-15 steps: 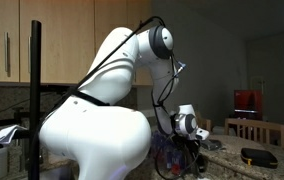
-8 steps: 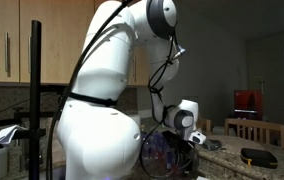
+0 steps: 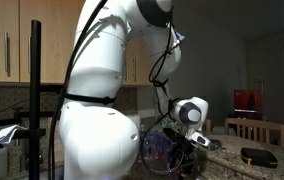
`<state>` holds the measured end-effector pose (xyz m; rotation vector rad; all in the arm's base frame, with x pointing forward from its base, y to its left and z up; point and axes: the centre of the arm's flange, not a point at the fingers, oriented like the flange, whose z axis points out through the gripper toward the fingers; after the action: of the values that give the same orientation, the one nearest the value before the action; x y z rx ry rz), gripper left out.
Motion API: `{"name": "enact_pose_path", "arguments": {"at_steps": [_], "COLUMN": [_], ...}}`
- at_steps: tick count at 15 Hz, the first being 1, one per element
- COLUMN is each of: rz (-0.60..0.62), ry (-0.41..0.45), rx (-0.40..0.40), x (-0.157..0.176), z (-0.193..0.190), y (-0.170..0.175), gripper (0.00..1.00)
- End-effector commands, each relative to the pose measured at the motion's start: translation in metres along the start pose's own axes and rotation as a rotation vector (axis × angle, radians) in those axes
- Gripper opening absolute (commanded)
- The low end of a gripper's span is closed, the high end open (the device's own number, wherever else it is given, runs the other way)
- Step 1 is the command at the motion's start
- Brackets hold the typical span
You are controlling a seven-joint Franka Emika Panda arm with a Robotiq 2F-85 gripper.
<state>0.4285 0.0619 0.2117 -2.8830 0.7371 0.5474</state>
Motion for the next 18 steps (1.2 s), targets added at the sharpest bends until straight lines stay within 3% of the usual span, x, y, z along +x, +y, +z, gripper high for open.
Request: {"name": "enact_pose_path", "arguments": {"at_steps": [1, 5, 10, 14, 18], "rz": [-0.036, 0.016, 0.029, 0.046, 0.018], "ry": [0.009, 0.056, 0.257, 0.394, 0.44], "rx": [-0.008, 0.016, 0.062, 0.077, 0.043], "x": [0.0, 0.018, 0.045, 0.066, 0.085], "z": [0.011, 0.045, 0.071, 0.078, 0.089], "y": [0.002, 0.016, 0.03, 0.014, -0.012], "gripper": [1.0, 1.0, 1.0, 1.0, 1.0]}}
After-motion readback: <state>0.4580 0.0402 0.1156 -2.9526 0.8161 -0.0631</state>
